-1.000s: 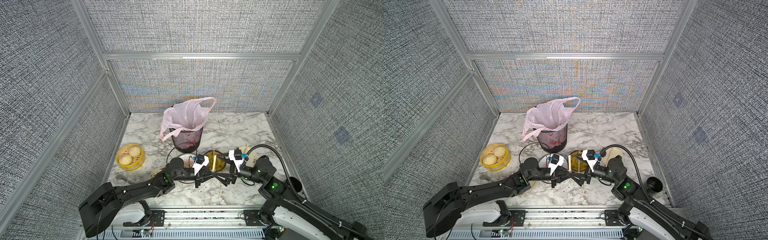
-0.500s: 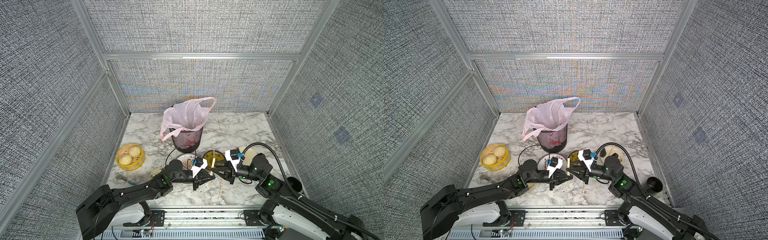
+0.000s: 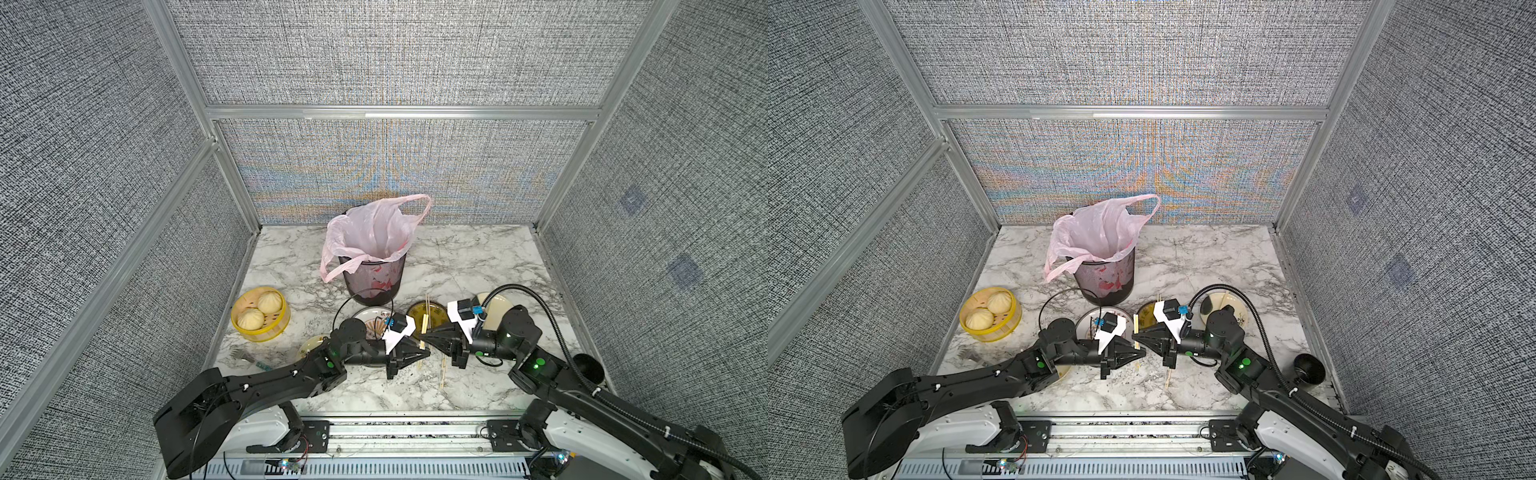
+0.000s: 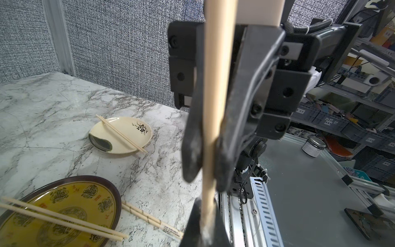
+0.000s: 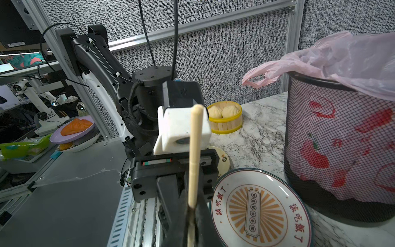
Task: Remove the packaging of disposable chopsticks
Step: Remove the packet bag from the disposable chopsticks.
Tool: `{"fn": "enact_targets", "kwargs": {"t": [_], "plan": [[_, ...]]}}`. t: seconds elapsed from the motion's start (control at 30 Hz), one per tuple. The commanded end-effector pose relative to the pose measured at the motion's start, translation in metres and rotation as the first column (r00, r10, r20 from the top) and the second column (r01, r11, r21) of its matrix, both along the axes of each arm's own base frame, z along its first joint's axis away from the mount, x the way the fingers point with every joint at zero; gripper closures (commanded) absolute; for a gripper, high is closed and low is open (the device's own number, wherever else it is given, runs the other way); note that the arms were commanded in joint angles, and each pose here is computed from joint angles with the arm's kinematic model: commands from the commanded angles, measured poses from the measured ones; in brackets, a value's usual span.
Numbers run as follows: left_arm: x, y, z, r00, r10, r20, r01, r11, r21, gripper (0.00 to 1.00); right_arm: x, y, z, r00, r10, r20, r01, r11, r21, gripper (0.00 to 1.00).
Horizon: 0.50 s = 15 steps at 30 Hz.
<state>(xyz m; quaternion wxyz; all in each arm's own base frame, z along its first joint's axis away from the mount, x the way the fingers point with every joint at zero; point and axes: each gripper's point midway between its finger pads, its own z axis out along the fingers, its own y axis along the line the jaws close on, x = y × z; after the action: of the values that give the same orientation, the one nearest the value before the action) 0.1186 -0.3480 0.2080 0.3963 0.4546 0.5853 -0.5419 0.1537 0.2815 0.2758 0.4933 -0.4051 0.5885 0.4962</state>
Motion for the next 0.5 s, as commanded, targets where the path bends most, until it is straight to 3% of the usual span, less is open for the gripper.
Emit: {"fn": "enact_targets", "kwargs": {"t": [0.0,0.17,0.27,0.47], "plan": [[-0.002,-0.003,-0.001,1.000,-0.020,0.011,0.020,1.000,0.001,0.94,0.004,-0.001,0.009,0.999,-0.028,0.041,0.027,0.999,0.022,1.00],[0.001,-0.005,-0.015,1.000,-0.012,-0.005,0.012,1.000,0.029,0.92,0.002,-0.005,0.024,0.997,-0.037,0.066,0.033,0.998,0.054,1.00],[0.003,-0.006,-0.021,1.000,-0.008,-0.012,0.009,0.999,0.047,0.82,0.001,-0.009,0.035,0.995,-0.049,0.084,0.042,0.996,0.078,1.00],[0.003,-0.007,-0.038,1.000,-0.005,-0.030,0.007,0.997,0.080,0.90,-0.003,-0.014,0.049,0.992,-0.057,0.109,0.047,0.994,0.098,1.00]]}}
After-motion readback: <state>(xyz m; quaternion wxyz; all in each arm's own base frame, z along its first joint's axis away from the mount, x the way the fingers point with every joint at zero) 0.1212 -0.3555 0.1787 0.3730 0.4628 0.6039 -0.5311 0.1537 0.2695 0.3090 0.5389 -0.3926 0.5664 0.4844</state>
